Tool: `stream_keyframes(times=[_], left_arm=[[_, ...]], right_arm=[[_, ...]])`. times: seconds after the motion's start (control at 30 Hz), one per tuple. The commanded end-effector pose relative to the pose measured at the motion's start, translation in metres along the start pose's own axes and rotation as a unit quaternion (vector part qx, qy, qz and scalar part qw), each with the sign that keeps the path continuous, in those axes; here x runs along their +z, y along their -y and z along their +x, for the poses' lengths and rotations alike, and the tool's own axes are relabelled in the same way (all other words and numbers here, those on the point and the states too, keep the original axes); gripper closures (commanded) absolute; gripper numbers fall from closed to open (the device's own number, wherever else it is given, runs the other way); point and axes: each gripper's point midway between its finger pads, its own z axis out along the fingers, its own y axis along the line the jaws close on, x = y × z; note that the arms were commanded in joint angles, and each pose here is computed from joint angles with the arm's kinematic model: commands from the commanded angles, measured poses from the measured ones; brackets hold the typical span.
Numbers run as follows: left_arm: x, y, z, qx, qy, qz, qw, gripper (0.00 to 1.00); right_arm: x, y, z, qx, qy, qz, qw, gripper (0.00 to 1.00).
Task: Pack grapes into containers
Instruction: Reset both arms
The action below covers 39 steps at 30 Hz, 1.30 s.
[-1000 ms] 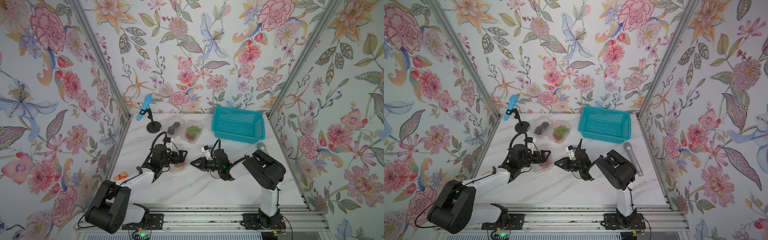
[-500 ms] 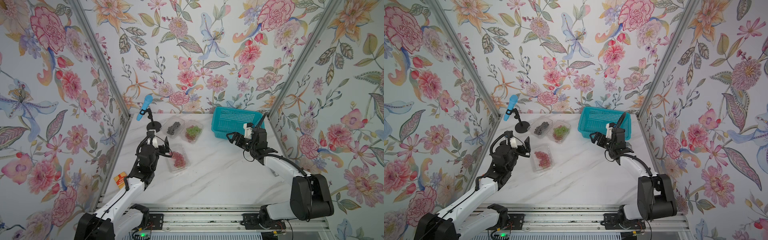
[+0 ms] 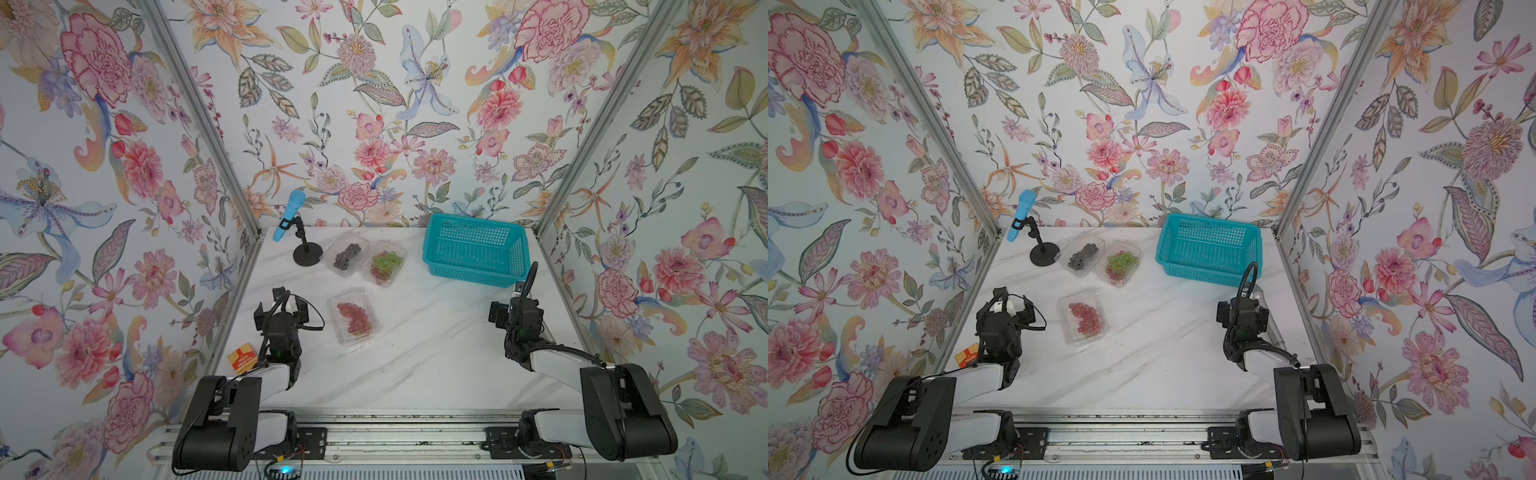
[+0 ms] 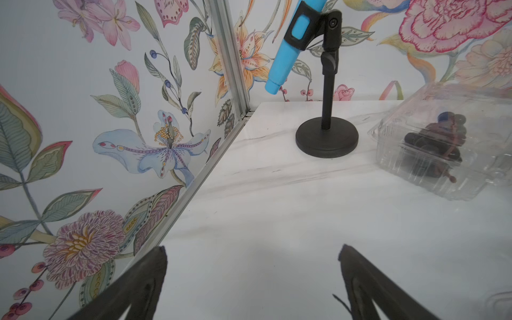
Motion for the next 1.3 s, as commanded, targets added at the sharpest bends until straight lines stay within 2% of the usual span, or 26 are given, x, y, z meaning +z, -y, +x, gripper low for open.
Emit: stream_keyframes(times=[0.0, 0.1, 0.17, 0.2, 0.3, 0.4, 0.5, 0.63, 0.83, 1.27], left_arm=[[-0.001, -0.005, -0.031, -0.020, 0.078, 0.016, 0.997, 0.00], [-0.001, -0.003, -0.041, -0.039, 0.113, 0.039, 0.992, 0.00], [-0.004, 0.000, -0.029, -0.036, 0.118, 0.052, 0.991, 0.00], [-0.004, 0.008, -0.026, -0.027, 0.119, 0.072, 0.990, 0.00], [-0.001, 0.011, -0.021, -0.026, 0.116, 0.075, 0.990, 0.00], [0.005, 0.019, -0.018, -0.016, 0.106, 0.089, 0.990, 0.00], [0.004, 0.018, -0.019, -0.016, 0.108, 0.088, 0.990, 0.00], [0.005, 0.018, -0.019, -0.015, 0.109, 0.086, 0.990, 0.00], [0.003, 0.018, -0.020, -0.016, 0.113, 0.088, 0.990, 0.00], [0.004, 0.024, -0.020, -0.008, 0.110, 0.099, 0.989, 0.00]], right_arm=[[0.007, 0.018, -0.039, -0.018, 0.085, 0.051, 0.995, 0.00], [0.020, 0.004, -0.037, -0.029, 0.059, 0.009, 0.998, 0.00], [0.019, -0.009, -0.036, -0.049, 0.059, -0.026, 0.997, 0.00], [0.014, -0.016, -0.037, -0.052, 0.069, -0.044, 0.995, 0.00], [-0.005, -0.029, -0.043, -0.015, 0.115, -0.101, 0.988, 0.00], [-0.006, -0.037, -0.041, -0.019, 0.145, -0.125, 0.981, 0.00], [-0.012, -0.024, -0.032, 0.007, 0.191, -0.113, 0.975, 0.00], [-0.006, -0.023, -0.030, 0.023, 0.169, -0.138, 0.976, 0.00], [0.008, -0.011, -0.028, 0.034, 0.136, -0.079, 0.987, 0.00], [0.007, -0.014, -0.028, 0.021, 0.138, -0.070, 0.988, 0.00]])
